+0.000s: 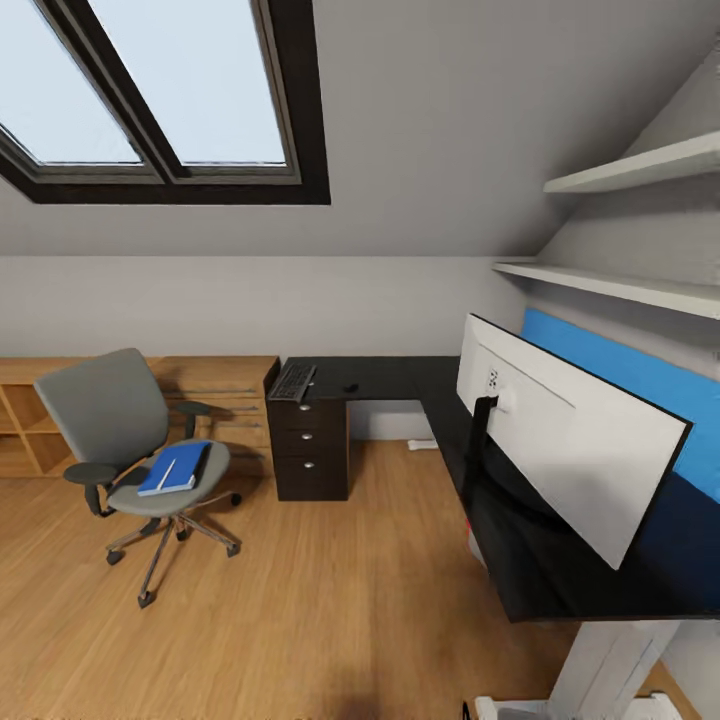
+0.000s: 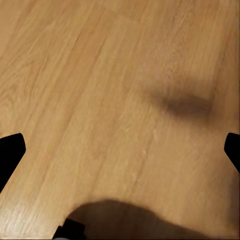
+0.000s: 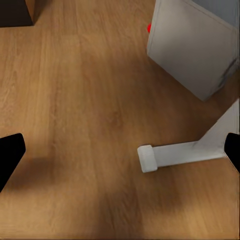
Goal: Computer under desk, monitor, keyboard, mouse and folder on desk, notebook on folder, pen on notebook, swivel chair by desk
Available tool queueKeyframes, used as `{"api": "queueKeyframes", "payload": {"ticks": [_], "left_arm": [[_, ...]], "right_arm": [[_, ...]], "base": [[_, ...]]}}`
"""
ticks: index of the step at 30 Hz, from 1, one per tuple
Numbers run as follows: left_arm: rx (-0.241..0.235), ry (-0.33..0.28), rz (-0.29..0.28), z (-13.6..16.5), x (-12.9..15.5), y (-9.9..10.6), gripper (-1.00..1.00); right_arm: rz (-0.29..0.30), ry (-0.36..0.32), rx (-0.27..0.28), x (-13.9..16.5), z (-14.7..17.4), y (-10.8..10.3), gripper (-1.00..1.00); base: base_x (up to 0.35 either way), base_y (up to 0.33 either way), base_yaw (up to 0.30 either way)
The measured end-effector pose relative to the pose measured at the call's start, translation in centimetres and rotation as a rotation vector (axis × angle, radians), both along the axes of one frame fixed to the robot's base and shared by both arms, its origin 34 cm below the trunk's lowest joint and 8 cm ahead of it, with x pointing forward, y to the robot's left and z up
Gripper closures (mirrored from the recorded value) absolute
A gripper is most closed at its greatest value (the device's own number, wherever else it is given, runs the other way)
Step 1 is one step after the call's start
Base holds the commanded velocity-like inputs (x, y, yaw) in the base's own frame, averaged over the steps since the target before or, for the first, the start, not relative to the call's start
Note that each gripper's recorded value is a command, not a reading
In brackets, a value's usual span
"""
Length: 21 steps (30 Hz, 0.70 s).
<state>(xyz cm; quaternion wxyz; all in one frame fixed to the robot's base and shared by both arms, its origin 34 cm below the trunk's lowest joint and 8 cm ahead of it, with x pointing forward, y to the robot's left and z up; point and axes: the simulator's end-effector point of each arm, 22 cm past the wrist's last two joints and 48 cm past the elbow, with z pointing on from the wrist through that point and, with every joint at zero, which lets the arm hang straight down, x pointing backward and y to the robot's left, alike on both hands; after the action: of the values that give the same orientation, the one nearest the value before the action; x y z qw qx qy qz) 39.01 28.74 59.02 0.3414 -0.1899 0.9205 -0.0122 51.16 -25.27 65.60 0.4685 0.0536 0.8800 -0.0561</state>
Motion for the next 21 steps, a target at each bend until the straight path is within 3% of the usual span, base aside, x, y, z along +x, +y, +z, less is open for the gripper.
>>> {"api": "queueKeyframes", "payload": {"ticks": [21], "left_arm": [[-0.001, 0.026, 0.000, -0.64, -0.82, -0.08, -1.00]], "right_arm": [[-0.001, 0.025, 0.000, -0.65, -0.93, 0.00, -1.00]], "base": [[-0.102, -0.316, 0.000]]}}
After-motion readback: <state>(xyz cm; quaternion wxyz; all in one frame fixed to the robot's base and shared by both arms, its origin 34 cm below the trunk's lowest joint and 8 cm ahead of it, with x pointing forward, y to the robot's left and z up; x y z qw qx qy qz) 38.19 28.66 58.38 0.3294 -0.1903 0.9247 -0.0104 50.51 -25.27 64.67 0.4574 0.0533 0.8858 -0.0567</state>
